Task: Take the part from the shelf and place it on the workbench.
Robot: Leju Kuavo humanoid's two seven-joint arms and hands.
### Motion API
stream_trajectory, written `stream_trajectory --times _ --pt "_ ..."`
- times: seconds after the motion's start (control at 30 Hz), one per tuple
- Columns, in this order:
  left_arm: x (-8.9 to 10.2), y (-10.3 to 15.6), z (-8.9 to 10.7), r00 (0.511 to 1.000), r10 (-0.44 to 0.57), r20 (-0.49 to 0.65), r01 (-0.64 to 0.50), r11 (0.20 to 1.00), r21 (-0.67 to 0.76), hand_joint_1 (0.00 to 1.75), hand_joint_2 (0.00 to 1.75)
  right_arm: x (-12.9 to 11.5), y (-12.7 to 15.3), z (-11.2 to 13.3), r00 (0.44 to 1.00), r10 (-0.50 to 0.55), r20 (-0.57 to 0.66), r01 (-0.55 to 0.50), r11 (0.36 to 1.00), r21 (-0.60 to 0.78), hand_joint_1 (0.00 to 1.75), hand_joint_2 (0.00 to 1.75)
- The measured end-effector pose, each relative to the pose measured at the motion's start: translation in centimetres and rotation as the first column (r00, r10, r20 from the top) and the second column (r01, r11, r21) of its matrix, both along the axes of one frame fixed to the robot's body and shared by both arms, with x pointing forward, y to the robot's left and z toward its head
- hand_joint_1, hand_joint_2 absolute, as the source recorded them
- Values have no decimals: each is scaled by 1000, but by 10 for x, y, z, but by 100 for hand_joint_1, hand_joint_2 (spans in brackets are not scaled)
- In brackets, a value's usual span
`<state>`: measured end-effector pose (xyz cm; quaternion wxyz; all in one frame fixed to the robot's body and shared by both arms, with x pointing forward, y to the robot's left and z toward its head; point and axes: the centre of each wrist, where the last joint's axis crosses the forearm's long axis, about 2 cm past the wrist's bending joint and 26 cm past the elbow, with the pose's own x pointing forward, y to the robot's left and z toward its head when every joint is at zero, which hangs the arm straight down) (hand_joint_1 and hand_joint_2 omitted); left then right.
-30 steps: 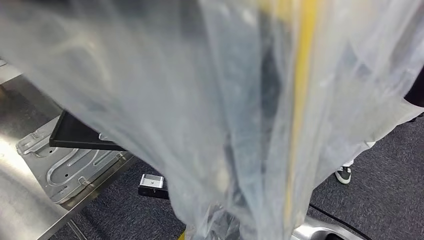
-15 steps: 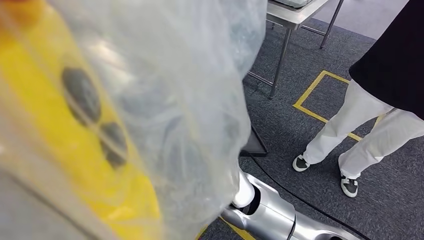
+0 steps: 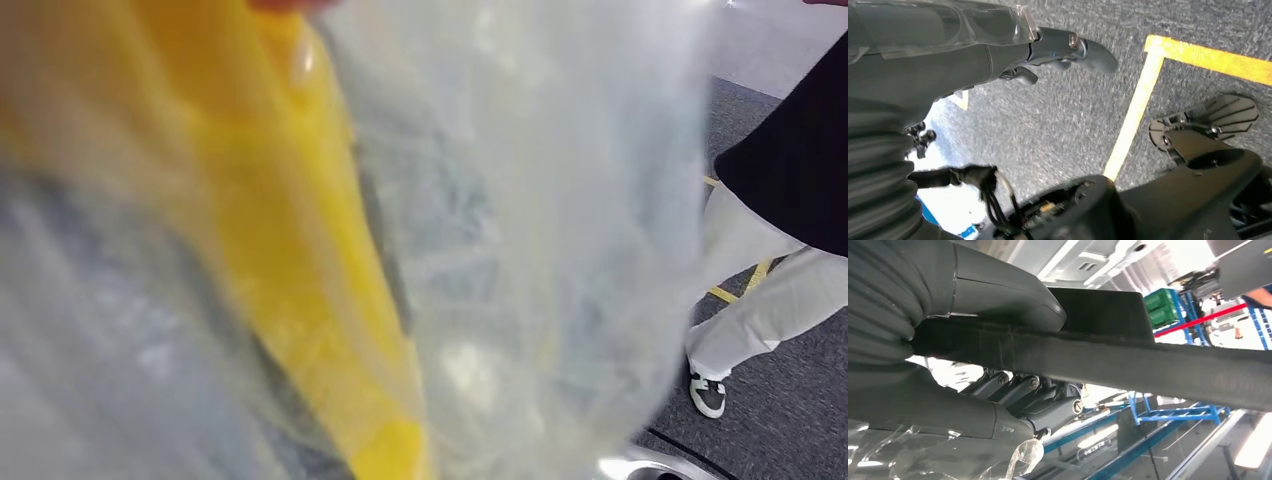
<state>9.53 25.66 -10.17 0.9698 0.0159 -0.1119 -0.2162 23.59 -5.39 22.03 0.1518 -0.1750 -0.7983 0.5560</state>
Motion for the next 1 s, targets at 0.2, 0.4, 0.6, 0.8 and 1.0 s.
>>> stream_trajectory --times 0.2,0.4,0.6,0.8,1.0 --pt "-2 1 0 1000 0 -1 0 1000 2 0 175 -1 0 0 1000 4 0 -4 1000 0 175 175" --pt "-7 0 -1 1000 0 -10 0 1000 1 0 175 -1 1 -2 1000 5 -3 -5 1000 -3 175 175" --pt "-6 3 -2 1000 1 -9 -1 1000 6 0 175 -2 2 0 1000 9 -2 -9 1000 1 175 175" --pt "-11 3 -2 1000 1 -18 0 1000 7 0 175 -2 2 -2 1000 9 -6 -9 1000 -4 175 175" --pt "-10 3 -2 1000 1 -17 -1 1000 8 0 175 -2 3 -2 1000 10 -8 -10 1000 -4 175 175"
